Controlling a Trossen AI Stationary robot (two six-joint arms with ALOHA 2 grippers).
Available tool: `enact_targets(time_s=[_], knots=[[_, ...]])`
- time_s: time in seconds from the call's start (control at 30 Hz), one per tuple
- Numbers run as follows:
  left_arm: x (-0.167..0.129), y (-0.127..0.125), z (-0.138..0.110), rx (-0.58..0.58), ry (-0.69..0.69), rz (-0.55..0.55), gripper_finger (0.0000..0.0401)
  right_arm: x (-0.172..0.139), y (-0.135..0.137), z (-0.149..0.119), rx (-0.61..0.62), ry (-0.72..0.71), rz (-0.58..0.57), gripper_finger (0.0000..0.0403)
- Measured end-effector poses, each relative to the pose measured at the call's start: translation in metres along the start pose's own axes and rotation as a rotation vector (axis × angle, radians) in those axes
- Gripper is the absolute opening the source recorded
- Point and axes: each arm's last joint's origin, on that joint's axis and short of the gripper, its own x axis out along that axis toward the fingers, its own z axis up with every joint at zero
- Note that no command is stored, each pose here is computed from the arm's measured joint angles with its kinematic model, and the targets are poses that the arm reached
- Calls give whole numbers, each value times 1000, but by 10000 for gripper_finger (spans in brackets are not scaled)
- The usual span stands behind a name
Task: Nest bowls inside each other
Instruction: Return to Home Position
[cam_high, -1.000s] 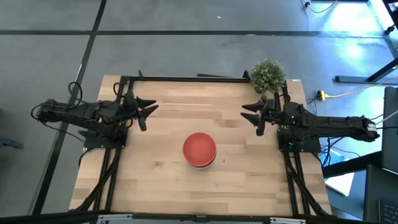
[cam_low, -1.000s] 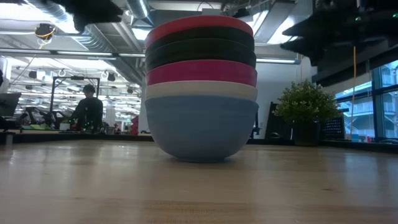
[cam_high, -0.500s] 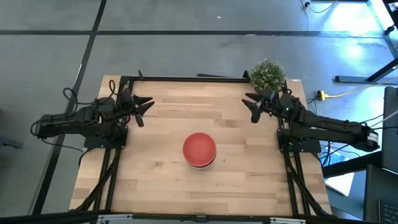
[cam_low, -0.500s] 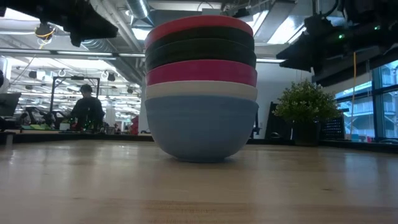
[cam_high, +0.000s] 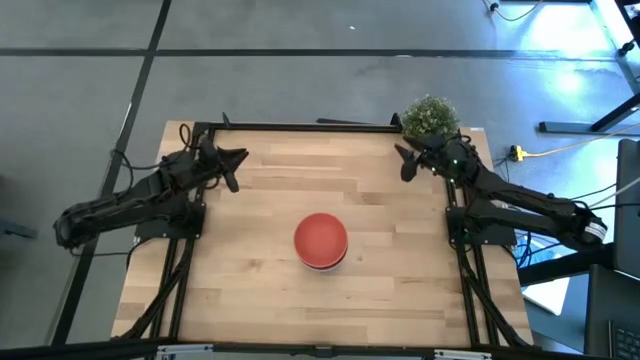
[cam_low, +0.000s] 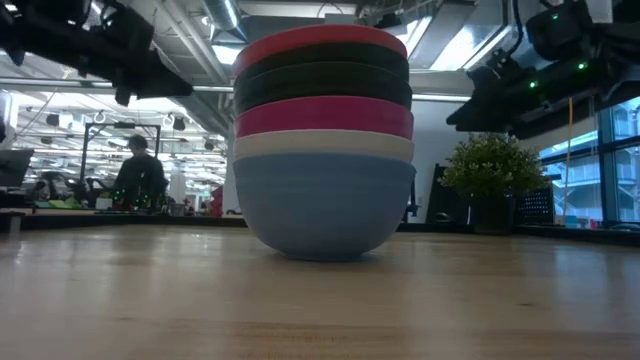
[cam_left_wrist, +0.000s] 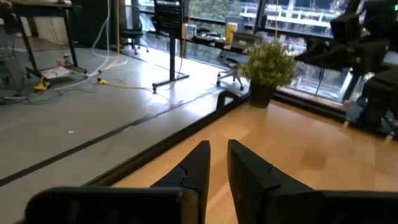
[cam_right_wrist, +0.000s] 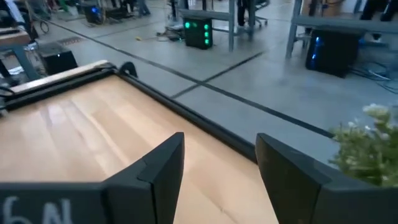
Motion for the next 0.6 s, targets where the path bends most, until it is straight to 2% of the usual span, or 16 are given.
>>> enact_targets(time_s=[0.07,0.2,0.3,0.6], knots=[[2,2,-5,-1,16,-10,43,2,-2,1,-14,-26,6,200],[5,7,-14,-16,39,0,28,2,-2,-3,-3,-168,20,200],[6,9,-13,-23,2,9,18,-1,-4,-15,25,-230,14,200],[7,12,-12,-8,-17,34,1,-6,-7,-45,73,-175,14,200]])
